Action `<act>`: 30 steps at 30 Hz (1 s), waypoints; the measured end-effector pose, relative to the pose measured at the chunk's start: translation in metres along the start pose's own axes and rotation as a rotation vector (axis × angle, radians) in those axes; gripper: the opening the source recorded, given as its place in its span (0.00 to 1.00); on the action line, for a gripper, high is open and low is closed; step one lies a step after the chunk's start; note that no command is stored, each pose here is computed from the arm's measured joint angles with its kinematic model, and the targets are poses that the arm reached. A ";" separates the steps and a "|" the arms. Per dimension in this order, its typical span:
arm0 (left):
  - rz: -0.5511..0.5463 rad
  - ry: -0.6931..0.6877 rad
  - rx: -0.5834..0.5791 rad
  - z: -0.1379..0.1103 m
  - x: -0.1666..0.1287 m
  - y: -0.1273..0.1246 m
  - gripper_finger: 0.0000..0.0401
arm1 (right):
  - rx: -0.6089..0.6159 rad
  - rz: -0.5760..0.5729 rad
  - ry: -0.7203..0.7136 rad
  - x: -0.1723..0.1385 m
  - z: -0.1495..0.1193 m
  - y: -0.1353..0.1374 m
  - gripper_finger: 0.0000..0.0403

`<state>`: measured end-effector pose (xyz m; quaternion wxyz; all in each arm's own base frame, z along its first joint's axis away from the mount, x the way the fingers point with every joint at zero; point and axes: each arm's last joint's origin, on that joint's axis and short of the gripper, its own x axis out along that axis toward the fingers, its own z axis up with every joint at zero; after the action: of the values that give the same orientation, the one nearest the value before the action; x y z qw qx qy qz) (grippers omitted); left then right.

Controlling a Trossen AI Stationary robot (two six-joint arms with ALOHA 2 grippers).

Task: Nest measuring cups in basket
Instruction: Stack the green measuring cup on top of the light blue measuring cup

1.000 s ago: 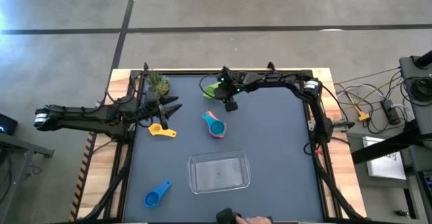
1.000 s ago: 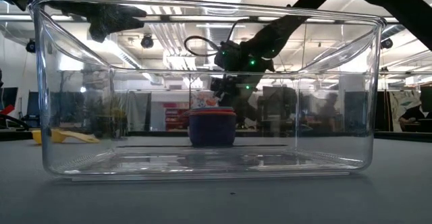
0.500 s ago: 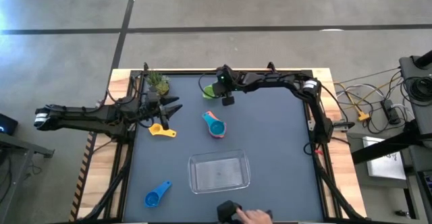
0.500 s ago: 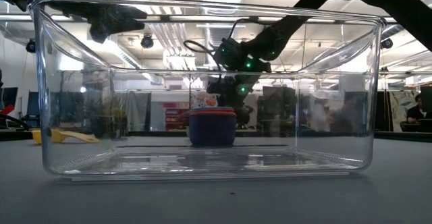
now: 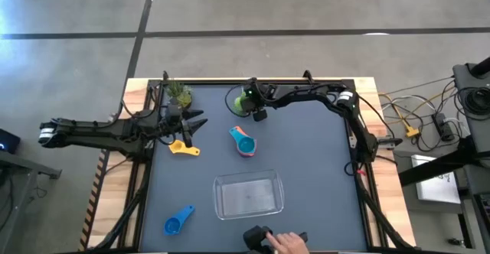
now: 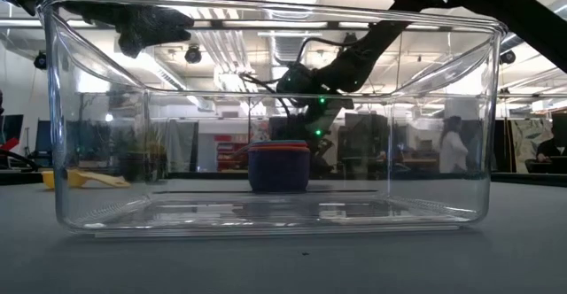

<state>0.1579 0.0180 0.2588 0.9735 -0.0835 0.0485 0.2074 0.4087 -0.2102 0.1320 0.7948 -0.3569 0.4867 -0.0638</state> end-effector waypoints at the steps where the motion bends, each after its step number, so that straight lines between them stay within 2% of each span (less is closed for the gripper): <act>1: 0.000 0.000 0.000 0.000 0.000 0.000 0.40 | 0.001 -0.002 -0.002 0.001 0.000 0.000 0.36; 14: 0.000 0.001 0.000 0.000 0.000 0.000 0.40 | 0.034 -0.014 -0.035 -0.008 0.007 -0.004 0.36; 30: 0.000 0.001 0.000 0.000 0.000 0.000 0.40 | -0.087 -0.014 -0.126 -0.015 0.029 0.005 0.36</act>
<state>0.1580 0.0180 0.2588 0.9735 -0.0835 0.0488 0.2073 0.4232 -0.1847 0.1477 0.8072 -0.3977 0.4354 -0.0253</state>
